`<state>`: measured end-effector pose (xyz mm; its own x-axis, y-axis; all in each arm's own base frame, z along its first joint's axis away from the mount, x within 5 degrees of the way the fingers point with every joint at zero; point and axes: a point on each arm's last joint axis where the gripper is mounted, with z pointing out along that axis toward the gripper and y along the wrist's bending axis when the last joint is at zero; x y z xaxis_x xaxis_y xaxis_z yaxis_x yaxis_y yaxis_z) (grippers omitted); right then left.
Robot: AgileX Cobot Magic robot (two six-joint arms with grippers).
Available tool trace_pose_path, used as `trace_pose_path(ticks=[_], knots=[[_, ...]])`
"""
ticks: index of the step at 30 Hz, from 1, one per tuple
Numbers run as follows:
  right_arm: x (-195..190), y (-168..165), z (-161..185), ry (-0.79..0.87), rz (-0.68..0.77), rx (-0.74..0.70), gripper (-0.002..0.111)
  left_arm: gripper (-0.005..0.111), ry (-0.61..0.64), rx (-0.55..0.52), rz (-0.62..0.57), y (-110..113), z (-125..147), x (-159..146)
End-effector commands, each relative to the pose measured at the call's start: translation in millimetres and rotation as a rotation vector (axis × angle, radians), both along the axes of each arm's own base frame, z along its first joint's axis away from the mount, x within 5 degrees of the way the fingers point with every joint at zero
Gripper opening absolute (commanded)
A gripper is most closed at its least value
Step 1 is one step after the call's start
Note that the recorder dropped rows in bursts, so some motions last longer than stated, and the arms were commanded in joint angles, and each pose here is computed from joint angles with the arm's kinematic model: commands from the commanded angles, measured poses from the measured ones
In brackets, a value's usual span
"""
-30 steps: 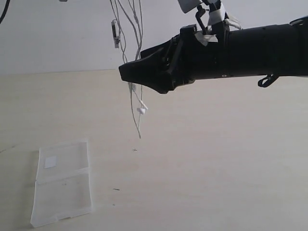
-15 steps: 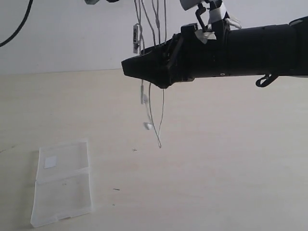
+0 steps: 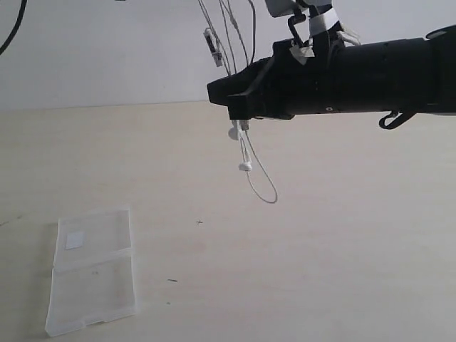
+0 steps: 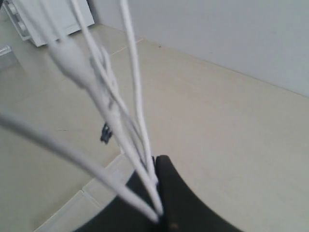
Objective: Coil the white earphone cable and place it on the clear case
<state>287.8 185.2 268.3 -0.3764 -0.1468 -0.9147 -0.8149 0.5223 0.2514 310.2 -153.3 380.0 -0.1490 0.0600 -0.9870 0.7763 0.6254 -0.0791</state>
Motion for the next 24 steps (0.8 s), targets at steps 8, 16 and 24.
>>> trace_pose_path(ticks=[8,16,24], knots=[[18.7,-17.9,28.4,-0.153,-0.253,-0.126,0.0,0.0,0.095,0.019,0.028,2.6,-4.4,0.6],[19.2,-31.9,71.4,-0.278,-0.394,-0.137,0.0,0.0,0.237,0.154,0.079,7.8,-24.8,3.0],[8.8,-34.1,90.4,-0.347,-0.367,-0.123,0.0,0.0,0.382,0.207,0.083,5.5,-66.6,12.5]])
